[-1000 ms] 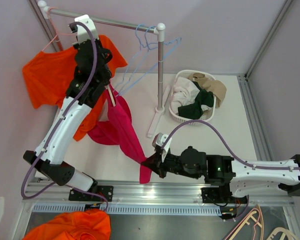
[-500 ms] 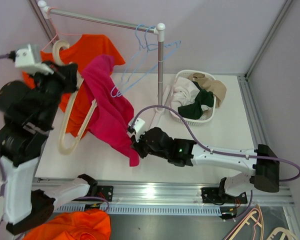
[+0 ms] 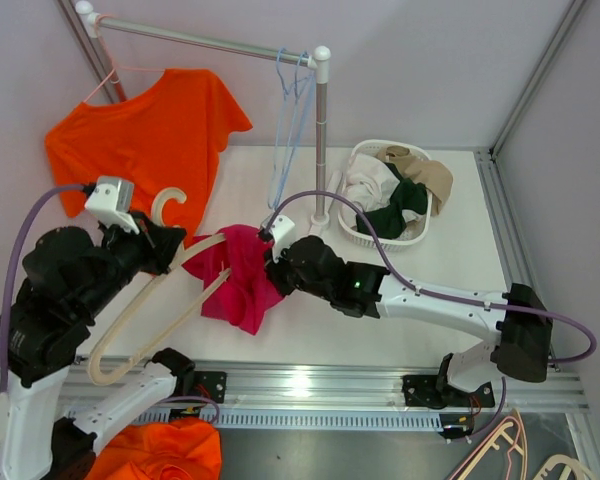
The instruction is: Remove the t-shirt from the hanger
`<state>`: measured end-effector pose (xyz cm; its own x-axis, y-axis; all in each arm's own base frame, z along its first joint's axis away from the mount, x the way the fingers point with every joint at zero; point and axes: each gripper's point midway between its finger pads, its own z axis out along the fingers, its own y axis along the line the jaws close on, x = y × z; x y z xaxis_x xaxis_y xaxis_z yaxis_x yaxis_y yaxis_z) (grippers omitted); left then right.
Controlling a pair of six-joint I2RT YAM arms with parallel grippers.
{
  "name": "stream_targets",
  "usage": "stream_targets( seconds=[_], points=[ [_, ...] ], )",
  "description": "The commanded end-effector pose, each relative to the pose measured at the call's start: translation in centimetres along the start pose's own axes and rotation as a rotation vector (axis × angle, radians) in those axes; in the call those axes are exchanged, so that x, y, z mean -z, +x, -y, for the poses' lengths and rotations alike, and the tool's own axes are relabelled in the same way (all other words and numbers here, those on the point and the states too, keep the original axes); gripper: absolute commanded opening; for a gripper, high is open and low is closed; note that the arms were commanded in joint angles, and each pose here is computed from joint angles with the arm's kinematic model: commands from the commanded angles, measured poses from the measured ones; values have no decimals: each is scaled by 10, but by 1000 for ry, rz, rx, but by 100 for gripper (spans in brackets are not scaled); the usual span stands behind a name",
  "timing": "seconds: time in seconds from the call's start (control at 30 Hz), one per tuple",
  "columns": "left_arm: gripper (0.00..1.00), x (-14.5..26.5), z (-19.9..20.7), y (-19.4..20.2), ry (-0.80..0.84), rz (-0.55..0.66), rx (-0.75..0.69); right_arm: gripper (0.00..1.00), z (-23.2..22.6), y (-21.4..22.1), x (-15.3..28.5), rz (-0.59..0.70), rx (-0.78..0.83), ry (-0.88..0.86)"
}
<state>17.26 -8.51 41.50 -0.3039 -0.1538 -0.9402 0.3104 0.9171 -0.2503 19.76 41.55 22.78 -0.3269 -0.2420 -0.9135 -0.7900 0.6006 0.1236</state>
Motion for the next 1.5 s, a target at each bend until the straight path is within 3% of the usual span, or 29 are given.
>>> stream_targets(
  seconds=[0.0, 0.1, 0.33, 0.5, 0.53, 0.57, 0.67, 0.7, 0.73, 0.87, 1.27, 1.37, 1.47],
  points=[
    [1, 31, 8, -9, 81, 131, 38, 0, -14, -4, 9, 38, -60, -77],
    [1, 41, 11, -13, 102, 160, 40, 0, -16, 8, 14, 30, -84, -101],
    [1, 47, 22, -14, 160, 127, 22, 1, 39, 37, 11, -56, -95, 94],
    [1, 63, 11, -39, 102, 247, 25, 27, 44, 60, -13, -170, -101, 77],
    [1, 65, 3, -44, 54, 274, 31, 50, 39, 58, -19, -174, -100, 57],
    [1, 71, -4, -51, 20, 306, 39, 64, 40, 73, -32, -219, -101, 62],
    [1, 76, -29, -56, -120, 339, 52, 74, 34, 92, -57, -308, -96, 49],
    [1, 82, -32, -61, -136, 363, 56, 76, 32, 96, -62, -329, -101, 42],
    [1, 85, -33, -66, -141, 388, 54, 86, 27, 101, -66, -354, -105, 19],
    [1, 95, -39, -78, -166, 460, 43, 99, 9, 105, -90, -374, -121, -59],
    [1, 80, -35, -81, -156, 464, 10, 99, -23, 161, -137, -526, -84, -107],
    [1, 74, -34, -81, -156, 457, 6, 89, -26, 182, -135, -578, -70, -103],
    [1, 67, -34, -81, -159, 442, -3, 70, -25, 197, -124, -622, -102, -121]
  ],
)
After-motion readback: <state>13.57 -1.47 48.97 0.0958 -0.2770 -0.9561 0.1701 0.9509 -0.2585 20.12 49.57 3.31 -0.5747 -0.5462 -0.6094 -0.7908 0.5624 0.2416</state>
